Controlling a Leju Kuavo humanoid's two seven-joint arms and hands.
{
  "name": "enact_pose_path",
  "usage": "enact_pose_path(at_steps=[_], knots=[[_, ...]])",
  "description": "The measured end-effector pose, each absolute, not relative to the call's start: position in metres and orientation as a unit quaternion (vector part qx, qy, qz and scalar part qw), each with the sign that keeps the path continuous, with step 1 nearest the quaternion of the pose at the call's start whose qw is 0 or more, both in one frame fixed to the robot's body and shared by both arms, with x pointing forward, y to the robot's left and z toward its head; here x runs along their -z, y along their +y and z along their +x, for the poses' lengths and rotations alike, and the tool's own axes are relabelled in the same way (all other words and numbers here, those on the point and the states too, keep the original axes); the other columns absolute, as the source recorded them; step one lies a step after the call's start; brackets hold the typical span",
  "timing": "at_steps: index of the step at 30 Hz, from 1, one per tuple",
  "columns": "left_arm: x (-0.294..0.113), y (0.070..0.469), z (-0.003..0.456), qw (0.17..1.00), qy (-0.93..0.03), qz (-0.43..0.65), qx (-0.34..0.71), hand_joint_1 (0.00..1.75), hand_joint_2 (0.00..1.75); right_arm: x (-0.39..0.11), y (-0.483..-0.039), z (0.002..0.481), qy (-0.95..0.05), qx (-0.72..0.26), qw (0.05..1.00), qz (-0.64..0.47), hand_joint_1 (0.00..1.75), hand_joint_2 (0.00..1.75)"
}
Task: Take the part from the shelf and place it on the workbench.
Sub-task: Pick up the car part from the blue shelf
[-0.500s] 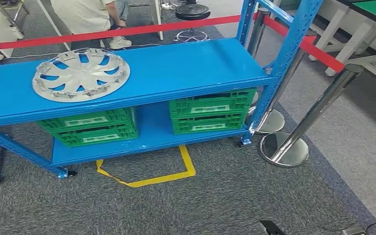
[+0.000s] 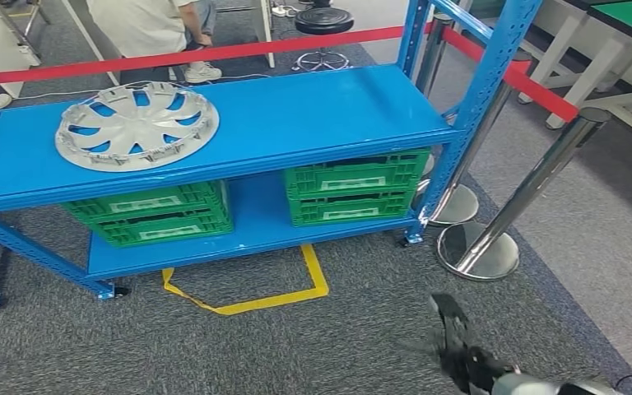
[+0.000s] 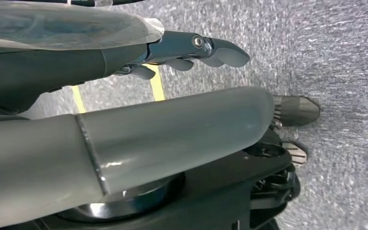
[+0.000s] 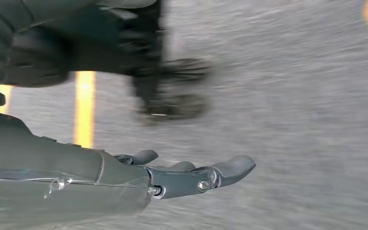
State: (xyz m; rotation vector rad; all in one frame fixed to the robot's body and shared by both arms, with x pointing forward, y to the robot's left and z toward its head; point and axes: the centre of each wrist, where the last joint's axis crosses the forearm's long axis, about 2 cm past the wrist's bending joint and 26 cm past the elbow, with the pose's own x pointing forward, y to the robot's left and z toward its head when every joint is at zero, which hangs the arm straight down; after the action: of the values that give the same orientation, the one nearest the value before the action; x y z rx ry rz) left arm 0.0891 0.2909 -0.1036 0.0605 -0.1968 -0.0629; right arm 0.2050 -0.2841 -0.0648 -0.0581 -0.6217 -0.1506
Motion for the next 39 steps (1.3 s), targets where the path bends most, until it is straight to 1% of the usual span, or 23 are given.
enact_pose_path(at_steps=[5, 12, 16, 22, 26, 30, 34, 38, 39], knots=[[0.103, 0.292, 0.091, 0.993, -0.098, 0.038, 0.051, 0.0, 0.0, 0.041, -0.281, 0.246, -0.392, 0.058, 0.917, -0.038, 0.0, 1.75], [0.103, 0.295, 0.092, 0.992, -0.097, 0.044, 0.064, 0.0, 0.0, 0.012, -0.267, 0.278, -0.472, 0.023, 0.881, -0.037, 0.0, 1.75], [0.103, 0.296, 0.093, 0.992, -0.096, 0.049, 0.067, 0.0, 0.0, -0.01, -0.256, 0.296, -0.525, 0.003, 0.851, -0.026, 0.0, 0.0], [0.103, 0.298, 0.093, 0.992, -0.096, 0.052, 0.063, 0.0, 0.0, -0.045, -0.238, 0.317, -0.607, -0.045, 0.793, -0.01, 0.0, 0.0], [0.103, 0.3, 0.093, 0.992, -0.097, 0.054, 0.061, 0.0, 1.75, -0.07, -0.224, 0.327, -0.663, -0.078, 0.745, 0.01, 0.0, 0.0], [0.103, 0.302, 0.092, 0.992, -0.099, 0.055, 0.058, 0.0, 1.75, -0.096, -0.212, 0.333, -0.717, -0.11, 0.687, 0.03, 0.0, 0.0], [0.103, 0.302, 0.093, 0.992, -0.099, 0.056, 0.058, 0.0, 1.75, -0.108, -0.205, 0.332, -0.741, -0.122, 0.659, 0.039, 0.0, 0.0], [0.103, 0.303, 0.093, 0.992, -0.101, 0.056, 0.059, 0.0, 0.0, -0.12, -0.2, 0.331, -0.766, -0.136, 0.626, 0.052, 0.0, 0.0], [0.103, 0.303, 0.094, 0.992, -0.102, 0.056, 0.058, 0.0, 0.0, -0.122, -0.199, 0.33, -0.77, -0.139, 0.619, 0.056, 0.0, 0.0]])
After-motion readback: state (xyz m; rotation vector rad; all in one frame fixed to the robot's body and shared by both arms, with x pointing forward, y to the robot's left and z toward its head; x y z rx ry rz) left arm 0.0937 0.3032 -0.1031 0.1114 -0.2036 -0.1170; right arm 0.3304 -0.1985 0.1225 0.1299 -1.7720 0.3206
